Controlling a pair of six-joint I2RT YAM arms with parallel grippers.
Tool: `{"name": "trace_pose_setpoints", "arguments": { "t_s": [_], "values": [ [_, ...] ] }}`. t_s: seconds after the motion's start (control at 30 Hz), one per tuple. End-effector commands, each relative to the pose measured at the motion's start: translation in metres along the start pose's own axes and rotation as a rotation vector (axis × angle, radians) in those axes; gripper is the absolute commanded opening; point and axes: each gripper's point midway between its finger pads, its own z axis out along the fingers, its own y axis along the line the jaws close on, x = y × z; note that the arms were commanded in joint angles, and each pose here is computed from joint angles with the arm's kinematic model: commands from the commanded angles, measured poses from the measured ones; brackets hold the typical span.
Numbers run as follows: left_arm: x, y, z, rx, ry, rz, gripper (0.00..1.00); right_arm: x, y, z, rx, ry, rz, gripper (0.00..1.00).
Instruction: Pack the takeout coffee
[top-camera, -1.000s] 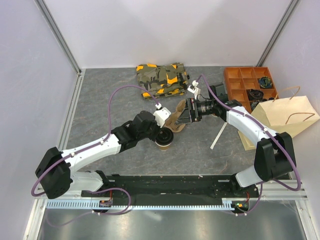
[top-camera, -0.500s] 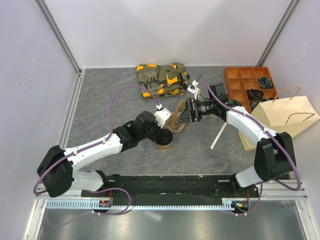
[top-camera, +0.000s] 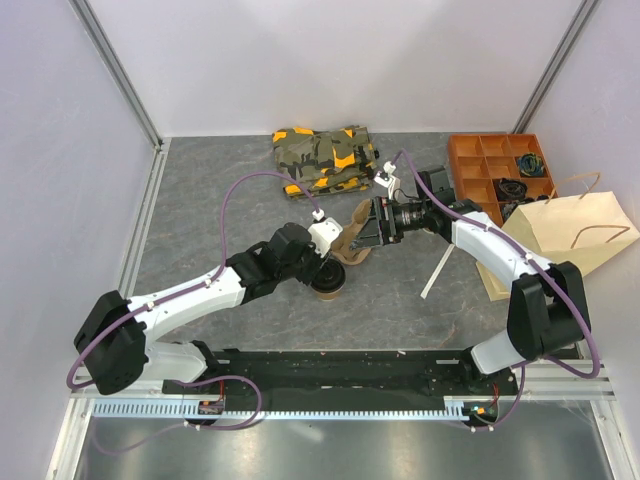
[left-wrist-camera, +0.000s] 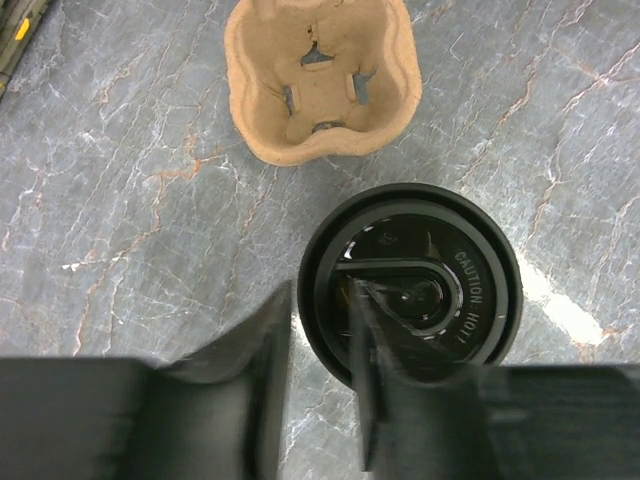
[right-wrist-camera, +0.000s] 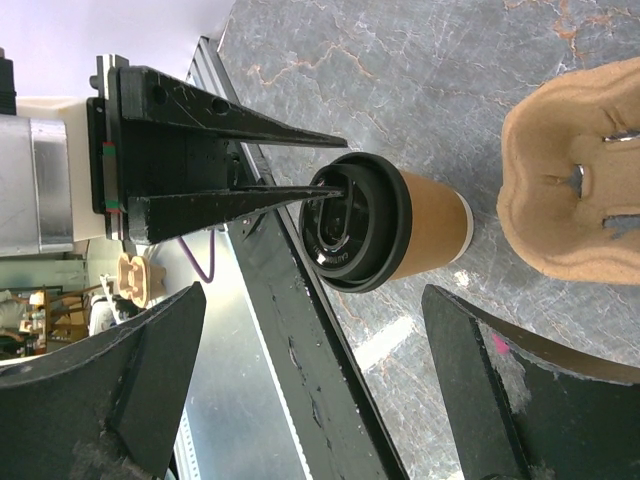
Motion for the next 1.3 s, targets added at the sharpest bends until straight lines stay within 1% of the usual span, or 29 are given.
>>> {"name": "trace_pose_setpoints", "arguments": {
  "t_s": [0.0,0.07,0.1,0.17,0.2,0.23,0.3,0.33,0.37,0.4,0.43,0.47,0.5,0.53,0.57,0.6,0.63,0.67,0.7,0.77,0.83,0.9,1.0,1.27],
  "values": [
    [-0.028,0.001,-0.012,-0.005,-0.061,-0.023,0.43,-0.004,0.004,0.001,-0.023,-0.004,-0.039,0.98],
    [-0.040,0.000,-0.021,0.008,-0.082,-0.028,0.44,-0.005,0.005,0.001,-0.024,-0.004,-0.045,0.98],
    [-0.044,-0.001,-0.026,0.020,-0.093,-0.034,0.47,-0.007,0.007,0.000,-0.025,-0.006,-0.053,0.98],
    [-0.056,-0.002,-0.041,0.039,-0.122,-0.050,0.49,-0.010,0.007,0.000,-0.025,-0.007,-0.068,0.98],
    [-0.059,-0.006,-0.047,0.077,-0.128,-0.053,0.51,-0.013,0.010,-0.001,-0.027,-0.014,-0.082,0.98],
    [-0.063,-0.010,-0.054,0.111,-0.125,-0.119,0.51,-0.015,0.011,-0.001,-0.028,-0.017,-0.091,0.97],
    [-0.072,-0.016,-0.073,0.258,-0.147,-0.215,0.51,-0.021,0.015,-0.001,-0.040,-0.028,-0.108,0.95],
    [-0.074,-0.020,-0.080,0.330,-0.143,-0.290,0.50,-0.023,0.017,-0.001,-0.047,-0.031,-0.088,0.91],
    [-0.078,-0.022,-0.093,0.443,-0.157,-0.341,0.47,-0.019,0.019,0.003,-0.057,-0.024,-0.073,0.88],
    [-0.075,-0.025,-0.097,0.497,-0.151,-0.373,0.42,-0.023,0.023,0.006,-0.076,-0.043,-0.096,0.85],
    [-0.075,-0.026,-0.100,0.530,-0.143,-0.421,0.40,-0.023,0.029,0.008,-0.093,-0.047,-0.051,0.77],
    [-0.073,-0.028,-0.104,0.578,-0.133,-0.452,0.37,-0.014,0.034,0.015,-0.111,-0.035,-0.035,0.73],
    [-0.066,-0.031,-0.104,0.619,-0.110,-0.487,0.30,-0.020,0.042,0.018,-0.140,-0.069,-0.072,0.67],
    [-0.064,-0.035,-0.106,0.665,-0.091,-0.542,0.26,-0.018,0.047,0.022,-0.151,-0.073,-0.050,0.55],
    [-0.067,-0.040,-0.112,0.738,-0.101,-0.562,0.23,-0.008,0.055,0.031,-0.175,-0.053,-0.012,0.49],
    [-0.059,-0.045,-0.110,0.767,-0.060,-0.633,0.18,-0.008,0.060,0.035,-0.191,-0.060,-0.022,0.43],
    [-0.059,-0.048,-0.111,0.795,-0.056,-0.653,0.16,-0.003,0.062,0.041,-0.196,-0.048,-0.011,0.33],
    [-0.058,-0.051,-0.109,0.819,-0.076,-0.655,0.13,0.006,0.064,0.048,-0.204,-0.020,0.004,0.29],
    [-0.057,-0.051,-0.107,0.818,-0.070,-0.686,0.13,0.010,0.063,0.052,-0.204,-0.012,0.008,0.19],
    [-0.050,-0.049,-0.097,0.795,-0.069,-0.701,0.11,0.023,0.060,0.062,-0.202,0.021,0.045,0.12],
    [-0.043,-0.049,-0.088,0.789,-0.040,-0.732,0.09,0.027,0.057,0.067,-0.208,0.026,0.060,0.06],
    [-0.041,-0.049,-0.083,0.795,-0.038,-0.760,0.08,0.031,0.051,0.070,-0.210,0.040,0.075,0.02],
    [-0.036,-0.048,-0.073,0.789,-0.041,-0.768,0.06,0.040,0.041,0.075,-0.203,0.063,0.099,0.00],
    [-0.025,-0.044,-0.051,0.786,0.003,-0.814,0.03,0.055,0.020,0.085,-0.196,0.107,0.140,0.00]
  ]
}}
